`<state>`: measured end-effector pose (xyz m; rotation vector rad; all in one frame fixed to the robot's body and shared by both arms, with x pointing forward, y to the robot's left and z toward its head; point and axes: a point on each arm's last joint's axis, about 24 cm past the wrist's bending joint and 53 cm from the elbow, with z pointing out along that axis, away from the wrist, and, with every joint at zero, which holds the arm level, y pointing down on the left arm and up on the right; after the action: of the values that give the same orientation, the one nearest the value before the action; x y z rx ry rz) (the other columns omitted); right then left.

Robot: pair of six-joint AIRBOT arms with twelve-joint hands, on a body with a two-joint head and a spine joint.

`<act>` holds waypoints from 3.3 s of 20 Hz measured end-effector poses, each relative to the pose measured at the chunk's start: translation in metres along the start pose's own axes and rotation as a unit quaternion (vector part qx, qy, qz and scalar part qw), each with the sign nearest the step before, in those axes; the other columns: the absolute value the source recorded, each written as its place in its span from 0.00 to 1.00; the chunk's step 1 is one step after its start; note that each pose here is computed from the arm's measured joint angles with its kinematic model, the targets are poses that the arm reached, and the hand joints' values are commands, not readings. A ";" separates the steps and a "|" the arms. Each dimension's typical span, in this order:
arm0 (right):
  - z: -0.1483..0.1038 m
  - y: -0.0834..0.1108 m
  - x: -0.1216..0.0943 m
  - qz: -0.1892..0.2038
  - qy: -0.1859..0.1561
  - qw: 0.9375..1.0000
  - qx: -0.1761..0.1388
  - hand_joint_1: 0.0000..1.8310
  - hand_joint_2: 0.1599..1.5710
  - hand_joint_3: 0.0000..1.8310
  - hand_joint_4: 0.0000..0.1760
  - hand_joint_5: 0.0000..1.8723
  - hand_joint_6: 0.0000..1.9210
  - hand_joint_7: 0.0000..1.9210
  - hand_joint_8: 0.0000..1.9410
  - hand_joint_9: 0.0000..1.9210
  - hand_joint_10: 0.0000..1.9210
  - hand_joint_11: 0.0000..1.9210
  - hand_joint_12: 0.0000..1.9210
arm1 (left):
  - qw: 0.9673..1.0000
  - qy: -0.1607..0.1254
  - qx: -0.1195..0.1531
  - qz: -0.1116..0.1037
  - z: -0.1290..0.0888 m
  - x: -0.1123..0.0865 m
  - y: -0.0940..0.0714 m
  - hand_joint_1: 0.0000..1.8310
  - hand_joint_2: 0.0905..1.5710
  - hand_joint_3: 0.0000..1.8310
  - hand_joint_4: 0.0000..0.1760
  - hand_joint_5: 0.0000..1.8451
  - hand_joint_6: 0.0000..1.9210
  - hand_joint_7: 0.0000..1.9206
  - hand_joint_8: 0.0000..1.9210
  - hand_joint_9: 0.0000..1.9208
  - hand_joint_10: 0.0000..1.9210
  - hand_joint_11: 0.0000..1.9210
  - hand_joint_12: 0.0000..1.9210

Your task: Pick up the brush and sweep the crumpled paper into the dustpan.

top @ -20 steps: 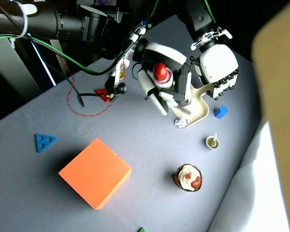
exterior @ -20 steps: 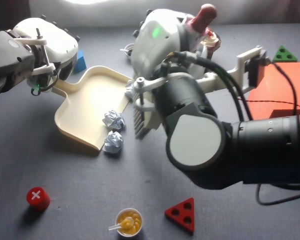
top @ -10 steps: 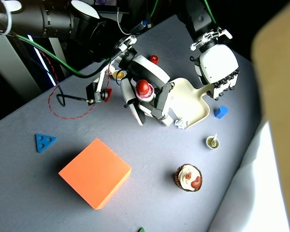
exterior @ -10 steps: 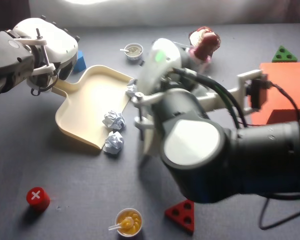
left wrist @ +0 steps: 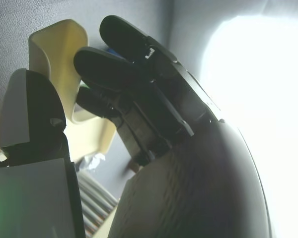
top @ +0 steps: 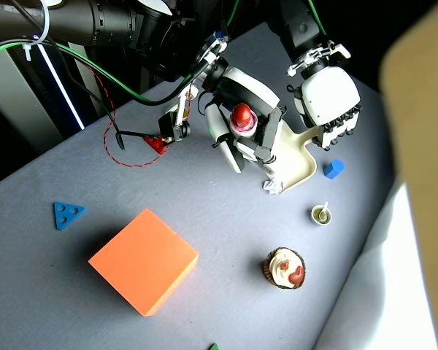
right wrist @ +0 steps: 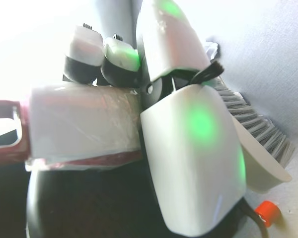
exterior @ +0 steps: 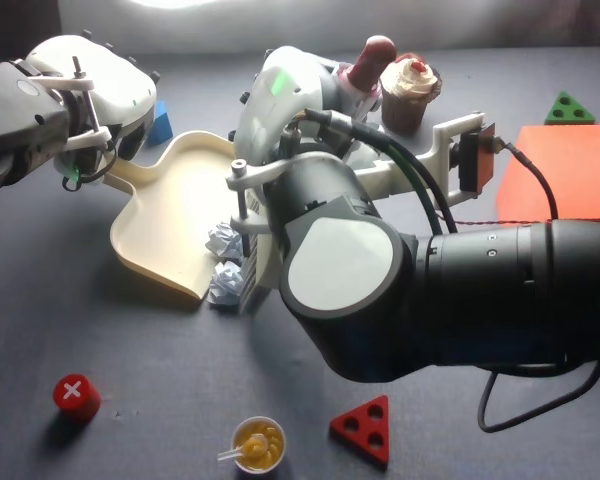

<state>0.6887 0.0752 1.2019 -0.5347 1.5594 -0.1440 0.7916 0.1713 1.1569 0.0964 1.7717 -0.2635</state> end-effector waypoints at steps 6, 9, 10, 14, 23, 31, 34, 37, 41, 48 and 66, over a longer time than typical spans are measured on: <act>0.006 0.001 0.000 -0.007 -0.019 1.000 0.004 0.89 0.72 0.00 1.00 0.49 1.00 0.56 1.00 0.63 1.00 0.65 1.00 | 1.000 -0.001 0.002 0.000 -0.001 0.000 -0.003 0.76 0.66 0.00 0.00 0.57 0.38 0.59 0.34 0.53 0.59 0.42 0.55; 0.013 0.001 0.004 -0.002 -0.022 1.000 0.009 0.89 0.72 0.00 1.00 0.48 1.00 0.53 1.00 0.61 1.00 0.64 1.00 | 1.000 -0.002 0.001 0.000 -0.001 0.000 -0.003 0.76 0.66 0.00 0.00 0.56 0.41 0.59 0.32 0.53 0.59 0.42 0.53; 0.014 0.002 0.002 0.001 -0.030 1.000 0.009 0.90 0.72 0.00 1.00 0.48 1.00 0.53 1.00 0.61 1.00 0.64 1.00 | 1.000 -0.002 0.001 0.000 -0.001 0.000 -0.004 0.76 0.66 0.00 0.00 0.56 0.42 0.59 0.32 0.53 0.59 0.42 0.53; 0.016 0.004 -0.014 0.017 -0.063 0.998 0.009 0.90 0.72 0.00 1.00 0.49 1.00 0.55 1.00 0.63 1.00 0.66 1.00 | 1.000 -0.004 0.000 0.000 0.000 0.000 -0.006 0.76 0.66 0.00 0.00 0.54 0.43 0.58 0.33 0.53 0.59 0.43 0.53; 0.017 0.000 -0.031 0.034 -0.102 0.994 0.013 0.90 0.73 0.00 1.00 0.47 1.00 0.54 1.00 0.60 1.00 0.64 1.00 | 1.000 -0.004 0.000 -0.001 0.000 0.000 -0.006 0.76 0.66 0.00 0.00 0.52 0.47 0.59 0.32 0.53 0.59 0.42 0.52; 0.007 -0.030 -0.019 -0.002 -0.101 0.995 0.020 0.89 0.73 0.00 1.00 0.49 1.00 0.57 1.00 0.63 1.00 0.66 1.00 | 1.000 -0.004 0.000 -0.001 0.000 0.000 -0.006 0.76 0.67 0.00 0.00 0.53 0.46 0.57 0.35 0.52 0.60 0.40 0.58; 0.010 -0.042 -0.010 -0.027 -0.086 0.995 0.030 0.89 0.73 0.00 1.00 0.49 1.00 0.56 1.00 0.63 1.00 0.66 1.00 | 1.000 -0.004 0.000 -0.001 0.000 0.000 -0.006 0.76 0.67 0.00 0.00 0.53 0.46 0.56 0.36 0.52 0.61 0.40 0.57; 0.016 -0.039 0.013 -0.029 -0.045 0.998 0.019 0.90 0.72 0.00 1.00 0.47 1.00 0.54 1.00 0.61 1.00 0.65 1.00 | 1.000 -0.005 0.001 -0.002 0.000 -0.001 -0.006 0.76 0.67 0.00 0.00 0.52 0.45 0.58 0.34 0.52 0.61 0.40 0.57; 0.022 -0.040 0.017 -0.057 -0.040 0.997 0.017 0.90 0.72 0.00 1.00 0.47 1.00 0.54 1.00 0.60 1.00 0.65 1.00 | 1.000 -0.005 0.000 -0.002 0.000 -0.001 -0.006 0.76 0.67 0.00 0.00 0.51 0.48 0.59 0.32 0.53 0.59 0.41 0.53; 0.022 -0.030 0.018 -0.024 -0.040 0.999 0.009 0.90 0.73 0.00 1.00 0.49 1.00 0.56 1.00 0.62 1.00 0.66 1.00 | 1.000 -0.005 0.000 -0.002 0.000 -0.001 -0.006 0.76 0.66 0.00 0.00 0.53 0.44 0.60 0.31 0.54 0.57 0.44 0.50; 0.013 -0.006 -0.032 0.019 -0.138 0.990 -0.021 0.89 0.72 0.00 1.00 0.47 1.00 0.54 1.00 0.61 1.00 0.64 1.00 | 1.000 -0.006 -0.001 -0.001 0.000 -0.002 -0.004 0.76 0.66 0.00 0.00 0.53 0.46 0.57 0.33 0.53 0.59 0.41 0.55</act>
<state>0.7015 0.0858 1.2329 -0.5327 1.3042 -0.0068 0.7912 0.1674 1.1592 0.0918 1.7610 -0.2621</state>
